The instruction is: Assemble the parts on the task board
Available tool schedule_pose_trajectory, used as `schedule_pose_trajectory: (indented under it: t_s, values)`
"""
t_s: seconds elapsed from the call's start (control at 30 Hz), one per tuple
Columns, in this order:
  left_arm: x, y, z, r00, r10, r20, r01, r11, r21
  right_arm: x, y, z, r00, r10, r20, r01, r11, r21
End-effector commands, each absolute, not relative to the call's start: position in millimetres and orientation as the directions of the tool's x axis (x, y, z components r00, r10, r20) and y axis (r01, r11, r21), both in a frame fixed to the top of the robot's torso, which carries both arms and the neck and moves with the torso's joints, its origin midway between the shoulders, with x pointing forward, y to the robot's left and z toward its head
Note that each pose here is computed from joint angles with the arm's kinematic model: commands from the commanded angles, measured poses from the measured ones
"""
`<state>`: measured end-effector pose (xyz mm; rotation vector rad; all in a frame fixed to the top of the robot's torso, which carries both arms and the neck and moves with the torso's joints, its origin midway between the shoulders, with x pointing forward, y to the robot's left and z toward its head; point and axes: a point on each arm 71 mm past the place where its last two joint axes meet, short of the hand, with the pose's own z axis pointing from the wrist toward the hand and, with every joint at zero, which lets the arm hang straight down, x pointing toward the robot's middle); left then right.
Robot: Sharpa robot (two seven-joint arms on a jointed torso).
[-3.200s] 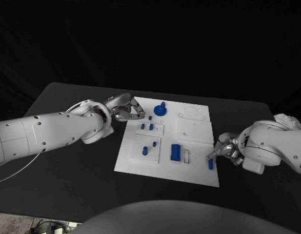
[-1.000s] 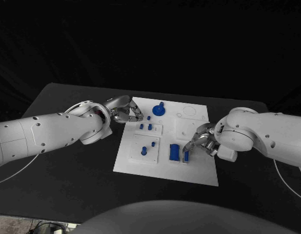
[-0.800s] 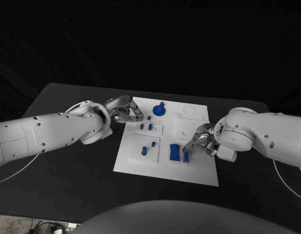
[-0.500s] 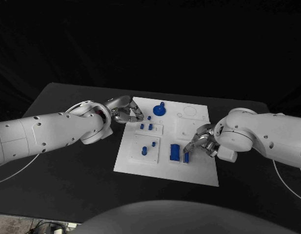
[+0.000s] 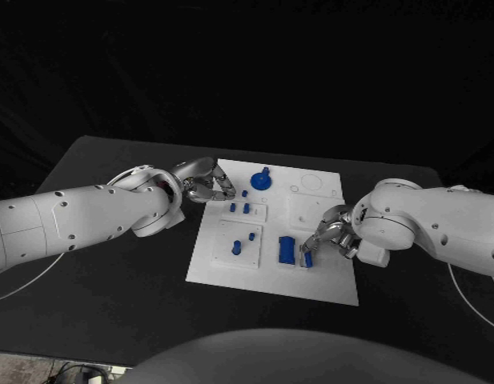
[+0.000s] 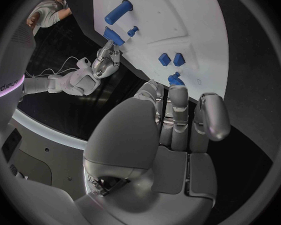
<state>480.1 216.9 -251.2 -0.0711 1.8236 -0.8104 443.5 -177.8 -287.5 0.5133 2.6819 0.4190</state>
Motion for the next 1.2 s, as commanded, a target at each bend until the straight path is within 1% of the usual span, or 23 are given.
schedule_pose_trajectory:
  t_s: [0.03,0.73,1.2]
  values:
    - [479.3,214.6,-252.3,-0.425,-0.408,-0.808,0.326,0.764,-0.557,442.5,-178.1,-289.0,-0.871,0.381,-0.309,0.272,0.899,0.342]
    - [477.9,216.5,-256.1,-0.431,-0.403,-0.808,0.321,0.768,-0.554,441.7,-178.7,-290.9,-0.867,0.398,-0.299,0.288,0.892,0.349]
    - [477.8,216.3,-257.0,-0.438,-0.399,-0.806,0.315,0.771,-0.553,440.9,-184.3,-291.0,-0.862,0.409,-0.299,0.299,0.887,0.353]
